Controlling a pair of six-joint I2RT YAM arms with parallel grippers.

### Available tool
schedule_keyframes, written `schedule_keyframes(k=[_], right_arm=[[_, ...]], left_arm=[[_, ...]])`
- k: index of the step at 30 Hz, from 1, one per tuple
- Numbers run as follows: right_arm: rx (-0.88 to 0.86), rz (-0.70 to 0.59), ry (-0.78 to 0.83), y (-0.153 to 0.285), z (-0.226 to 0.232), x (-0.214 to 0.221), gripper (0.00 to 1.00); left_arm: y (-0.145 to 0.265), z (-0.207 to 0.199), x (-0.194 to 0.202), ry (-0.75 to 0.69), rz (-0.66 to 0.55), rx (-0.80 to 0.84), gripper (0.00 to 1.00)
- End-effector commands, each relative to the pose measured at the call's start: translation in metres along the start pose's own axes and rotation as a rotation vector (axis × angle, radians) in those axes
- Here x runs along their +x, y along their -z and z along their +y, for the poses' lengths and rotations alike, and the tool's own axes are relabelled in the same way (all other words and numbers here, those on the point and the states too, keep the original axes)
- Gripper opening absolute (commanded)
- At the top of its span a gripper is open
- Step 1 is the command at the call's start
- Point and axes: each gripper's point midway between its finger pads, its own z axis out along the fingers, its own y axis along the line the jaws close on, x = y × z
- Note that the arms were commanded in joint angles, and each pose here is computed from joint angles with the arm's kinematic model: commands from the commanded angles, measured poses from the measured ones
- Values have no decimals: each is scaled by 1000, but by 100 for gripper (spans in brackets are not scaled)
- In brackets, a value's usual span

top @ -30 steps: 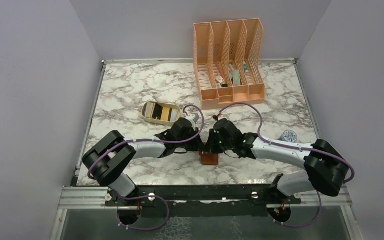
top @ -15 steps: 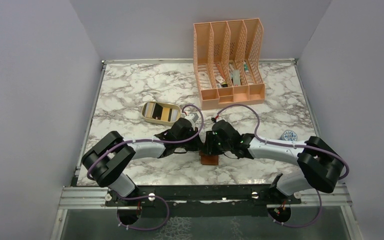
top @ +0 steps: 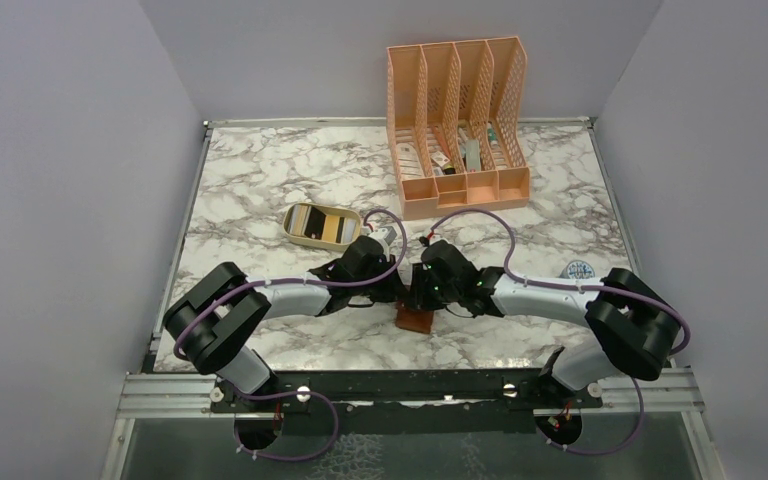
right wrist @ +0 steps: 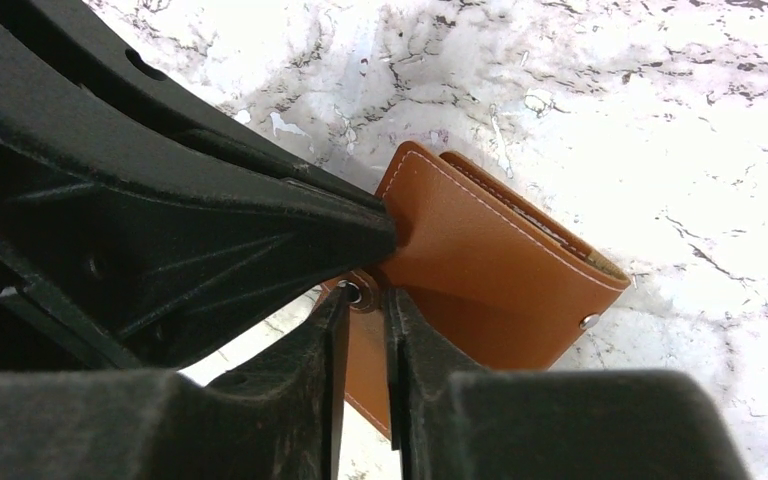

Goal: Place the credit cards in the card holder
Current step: Close the card holder at the center of the board.

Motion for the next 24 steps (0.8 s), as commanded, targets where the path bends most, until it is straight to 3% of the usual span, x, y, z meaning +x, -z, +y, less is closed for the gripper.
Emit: schedule_keyframes(k=[1, 6, 11, 18, 24], right_arm=[[-29, -16, 19, -2, 10, -7, 15], [-38, -17, 20, -1, 11, -7, 5], [-48, -18, 11, 1, 13, -6, 3], [-25, -9, -13, 8, 8, -3, 17], [6, -8, -30, 16, 1, 0, 17]], left_arm=[[3, 2, -5, 2, -24, -15, 10], [3, 5, -4, 5, -25, -23, 10], [4, 7, -1, 12, -23, -30, 10], [10, 11, 5, 38, -20, -38, 10], [15, 13, 11, 67, -20, -29, 10]])
